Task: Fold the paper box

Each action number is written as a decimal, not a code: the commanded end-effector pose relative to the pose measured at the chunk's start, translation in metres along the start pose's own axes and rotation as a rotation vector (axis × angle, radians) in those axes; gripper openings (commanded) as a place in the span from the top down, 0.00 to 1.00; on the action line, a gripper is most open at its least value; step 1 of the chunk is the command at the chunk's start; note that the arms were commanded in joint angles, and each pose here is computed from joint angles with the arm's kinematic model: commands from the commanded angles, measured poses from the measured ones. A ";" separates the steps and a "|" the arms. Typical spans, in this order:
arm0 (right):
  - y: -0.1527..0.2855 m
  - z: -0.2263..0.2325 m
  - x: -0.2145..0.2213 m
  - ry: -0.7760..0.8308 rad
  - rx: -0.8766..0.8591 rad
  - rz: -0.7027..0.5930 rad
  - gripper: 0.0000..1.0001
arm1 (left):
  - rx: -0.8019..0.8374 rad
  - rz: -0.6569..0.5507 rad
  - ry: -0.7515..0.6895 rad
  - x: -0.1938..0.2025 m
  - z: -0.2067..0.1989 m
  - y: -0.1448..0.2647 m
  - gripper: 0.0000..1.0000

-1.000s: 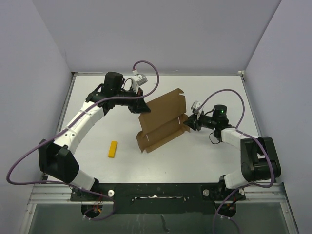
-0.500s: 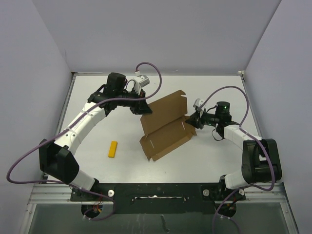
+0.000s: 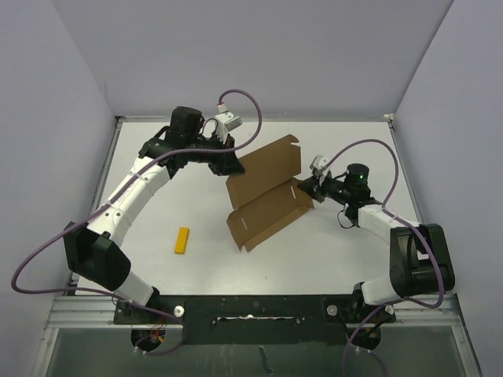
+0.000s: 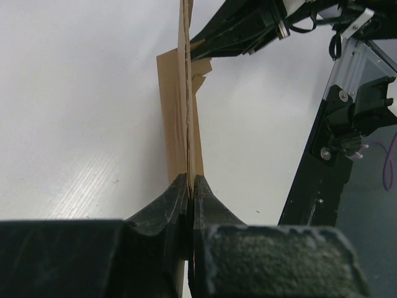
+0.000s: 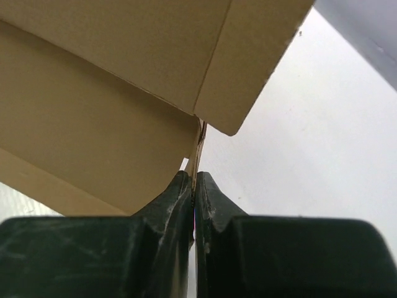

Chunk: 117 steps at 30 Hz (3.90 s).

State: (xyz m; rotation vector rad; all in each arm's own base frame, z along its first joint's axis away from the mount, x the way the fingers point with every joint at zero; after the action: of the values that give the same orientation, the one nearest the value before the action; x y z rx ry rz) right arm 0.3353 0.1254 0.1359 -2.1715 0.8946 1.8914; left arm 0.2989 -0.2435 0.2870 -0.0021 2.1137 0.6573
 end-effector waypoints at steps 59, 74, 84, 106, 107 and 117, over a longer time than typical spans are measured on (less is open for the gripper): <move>0.001 -0.016 -0.013 -0.061 -0.089 0.130 0.55 | -0.047 -0.052 -0.208 -0.022 0.002 0.006 1.00; 0.001 -0.044 0.001 -0.277 -0.203 0.193 0.41 | -0.023 -0.061 -0.212 -0.025 -0.003 0.006 1.00; -0.012 -0.039 0.008 -0.346 -0.295 0.235 0.59 | -0.018 -0.065 -0.219 -0.027 -0.006 0.007 1.00; -0.021 -0.042 -0.056 0.178 0.114 -0.119 1.00 | 0.021 -0.144 -0.190 -0.036 -0.023 0.017 1.00; -0.025 -0.041 -0.054 0.200 0.144 -0.128 1.00 | 0.019 -0.140 -0.186 -0.034 -0.019 0.014 1.00; -0.026 -0.036 -0.029 0.285 0.404 -0.195 1.00 | 0.049 -0.107 -0.169 -0.021 -0.012 -0.002 1.00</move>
State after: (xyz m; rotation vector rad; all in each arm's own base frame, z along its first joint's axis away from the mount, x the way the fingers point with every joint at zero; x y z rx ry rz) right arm 0.3650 0.1476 0.1251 -2.2308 1.0178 1.5036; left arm 0.3016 -0.2439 0.2934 -0.0249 2.0024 0.6357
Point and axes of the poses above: each gripper's point midway between its finger pads, its own y axis back along the fingers, its own z axis along the line the jaws close on, x = y × z, the point moved 4 cm from there along y, back along the fingers, and after that the axes turned 5 degrees about y, right-handed, at the moved point
